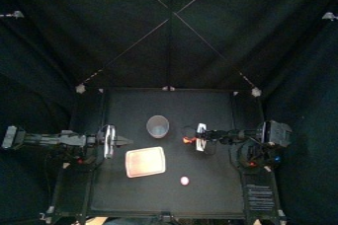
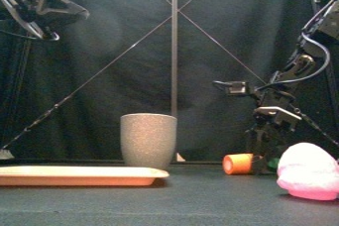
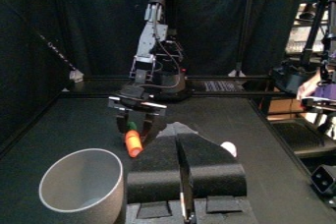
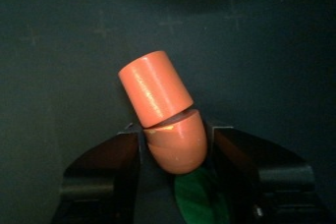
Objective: Pick the carrot then place it in the grey bowl
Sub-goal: Place carrot in the grey bowl
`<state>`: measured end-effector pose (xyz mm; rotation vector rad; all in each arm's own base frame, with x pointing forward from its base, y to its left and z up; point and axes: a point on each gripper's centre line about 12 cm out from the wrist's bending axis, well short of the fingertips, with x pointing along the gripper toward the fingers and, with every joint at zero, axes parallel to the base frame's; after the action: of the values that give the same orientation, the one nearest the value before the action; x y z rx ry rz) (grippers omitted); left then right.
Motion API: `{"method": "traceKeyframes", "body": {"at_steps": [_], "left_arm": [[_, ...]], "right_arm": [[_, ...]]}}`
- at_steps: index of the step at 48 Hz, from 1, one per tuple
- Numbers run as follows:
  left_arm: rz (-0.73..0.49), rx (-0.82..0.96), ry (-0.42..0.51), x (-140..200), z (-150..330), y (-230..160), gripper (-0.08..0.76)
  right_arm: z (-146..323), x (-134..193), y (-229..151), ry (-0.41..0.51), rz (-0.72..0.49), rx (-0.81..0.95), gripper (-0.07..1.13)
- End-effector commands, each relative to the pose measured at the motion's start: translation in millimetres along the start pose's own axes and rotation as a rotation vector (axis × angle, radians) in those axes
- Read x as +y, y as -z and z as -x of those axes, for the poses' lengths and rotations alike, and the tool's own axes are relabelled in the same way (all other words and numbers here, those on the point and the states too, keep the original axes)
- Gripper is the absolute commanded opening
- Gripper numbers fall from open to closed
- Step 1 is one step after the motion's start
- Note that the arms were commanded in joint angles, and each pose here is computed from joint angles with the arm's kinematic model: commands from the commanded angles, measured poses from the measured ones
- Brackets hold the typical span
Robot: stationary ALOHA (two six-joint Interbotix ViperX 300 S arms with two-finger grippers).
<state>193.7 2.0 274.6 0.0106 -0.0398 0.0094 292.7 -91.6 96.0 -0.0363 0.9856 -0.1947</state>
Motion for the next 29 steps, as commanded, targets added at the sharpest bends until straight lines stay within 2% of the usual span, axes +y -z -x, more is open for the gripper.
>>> {"method": "traceKeyframes", "body": {"at_steps": [1,2,5,9,16,29], "left_arm": [[-0.003,-0.017,0.003,-0.6,-1.7,-6.2,-0.026],[-0.003,-0.017,0.003,-0.6,-1.7,-6.2,-0.026],[-0.003,-0.017,0.002,-0.3,-1.7,-6.2,-0.024],[-0.003,-0.017,0.002,-0.3,-1.7,-6.2,-0.024],[-0.003,-0.014,0.002,-0.3,-1.5,-4.9,-0.024],[-0.003,-0.015,0.003,-0.6,-1.2,-5.2,-0.026]], "right_arm": [[2.2,-0.4,-11.9,0.002,0.0,-0.029,0.51],[1.9,-0.6,-12.8,0.003,0.0,-0.031,0.43],[2.5,-2.1,-15.5,0.006,-0.003,-0.038,0.3],[5.7,-4.8,-21.1,0.012,-0.01,-0.054,0.18],[26.9,-10.8,-49.6,0.034,-0.007,-0.124,0.19],[105.8,-21.6,-136.1,0.087,0.014,-0.34,0.2]]}}
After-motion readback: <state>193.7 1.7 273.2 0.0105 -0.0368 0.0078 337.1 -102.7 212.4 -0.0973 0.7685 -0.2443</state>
